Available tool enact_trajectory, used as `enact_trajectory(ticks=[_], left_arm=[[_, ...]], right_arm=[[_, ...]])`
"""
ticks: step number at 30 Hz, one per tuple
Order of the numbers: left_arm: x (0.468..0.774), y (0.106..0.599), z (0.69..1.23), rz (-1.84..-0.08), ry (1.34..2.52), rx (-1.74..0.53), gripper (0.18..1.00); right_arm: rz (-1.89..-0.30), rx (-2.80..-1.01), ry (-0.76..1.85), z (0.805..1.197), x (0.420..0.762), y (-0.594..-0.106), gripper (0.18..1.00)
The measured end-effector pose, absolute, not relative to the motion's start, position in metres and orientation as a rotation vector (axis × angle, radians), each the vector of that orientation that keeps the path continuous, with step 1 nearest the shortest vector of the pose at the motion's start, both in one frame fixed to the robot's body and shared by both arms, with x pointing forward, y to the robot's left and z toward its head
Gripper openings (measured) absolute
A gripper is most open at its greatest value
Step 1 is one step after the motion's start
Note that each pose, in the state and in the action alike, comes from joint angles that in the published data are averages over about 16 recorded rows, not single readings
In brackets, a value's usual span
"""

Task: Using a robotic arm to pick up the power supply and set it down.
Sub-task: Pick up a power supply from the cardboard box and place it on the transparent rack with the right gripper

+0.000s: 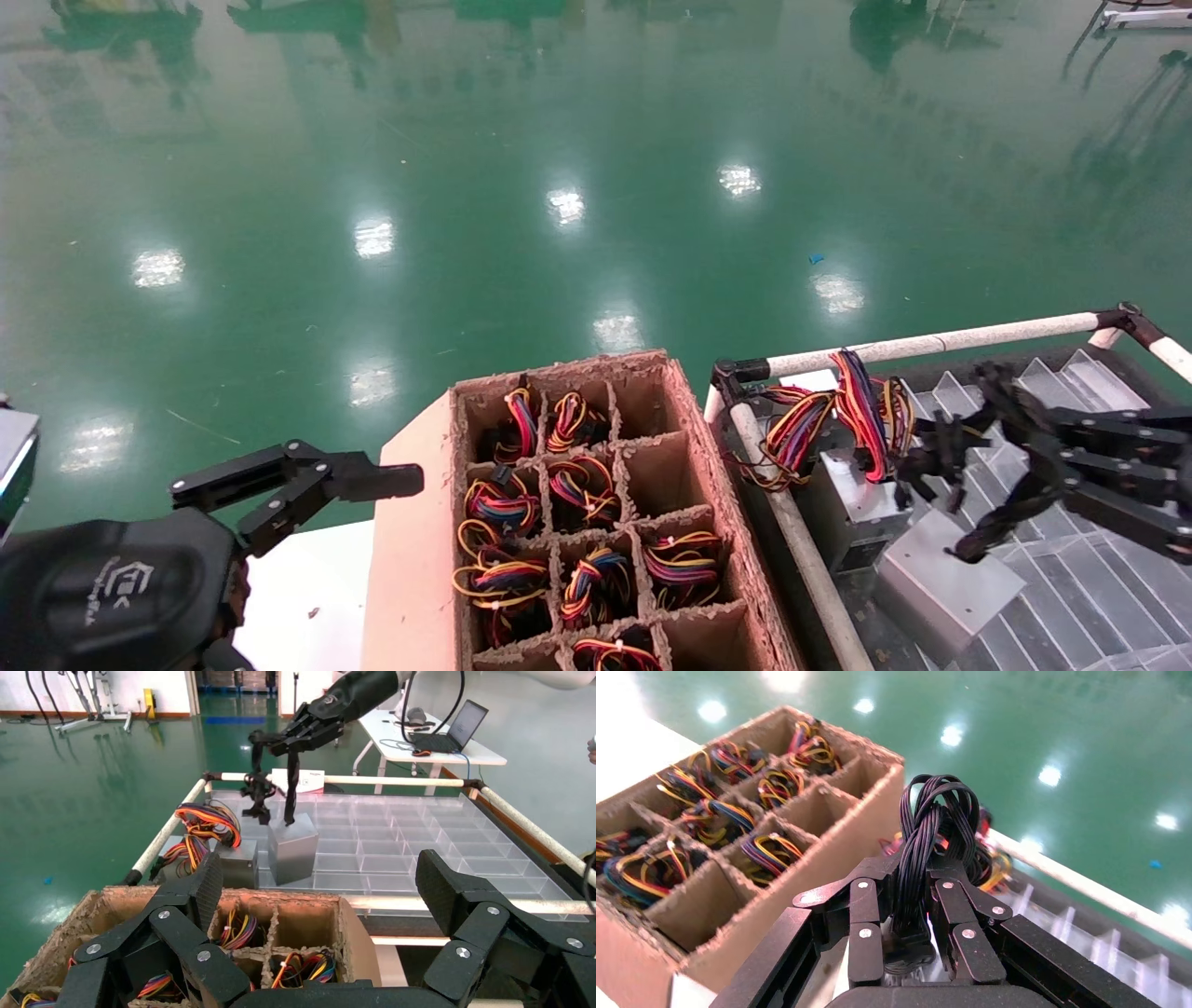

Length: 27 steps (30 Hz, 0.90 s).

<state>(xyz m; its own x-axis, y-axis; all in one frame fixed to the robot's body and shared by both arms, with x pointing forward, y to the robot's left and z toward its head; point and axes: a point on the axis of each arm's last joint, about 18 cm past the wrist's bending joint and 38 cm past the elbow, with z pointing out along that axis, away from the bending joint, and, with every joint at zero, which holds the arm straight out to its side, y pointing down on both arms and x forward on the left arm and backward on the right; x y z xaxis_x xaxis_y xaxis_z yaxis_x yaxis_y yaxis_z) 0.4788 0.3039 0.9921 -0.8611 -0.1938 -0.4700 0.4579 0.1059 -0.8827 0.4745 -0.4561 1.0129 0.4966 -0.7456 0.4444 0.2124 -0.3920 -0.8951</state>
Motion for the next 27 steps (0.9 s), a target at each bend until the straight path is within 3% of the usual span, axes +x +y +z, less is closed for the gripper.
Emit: enact_trajectory(ticks=[14,27], left_arm=[[0.479,0.304,0.992,-1.806,1.914,0.257,1.001],[0.479,0.304,0.992,-1.806,1.914,0.257,1.001]], right_arm=[[-1.047,-1.661,0.462,1.010,0.509,-0.427,0.199],[-1.041,-1.629,0.543,1.000,0.518,-0.435,0.199]])
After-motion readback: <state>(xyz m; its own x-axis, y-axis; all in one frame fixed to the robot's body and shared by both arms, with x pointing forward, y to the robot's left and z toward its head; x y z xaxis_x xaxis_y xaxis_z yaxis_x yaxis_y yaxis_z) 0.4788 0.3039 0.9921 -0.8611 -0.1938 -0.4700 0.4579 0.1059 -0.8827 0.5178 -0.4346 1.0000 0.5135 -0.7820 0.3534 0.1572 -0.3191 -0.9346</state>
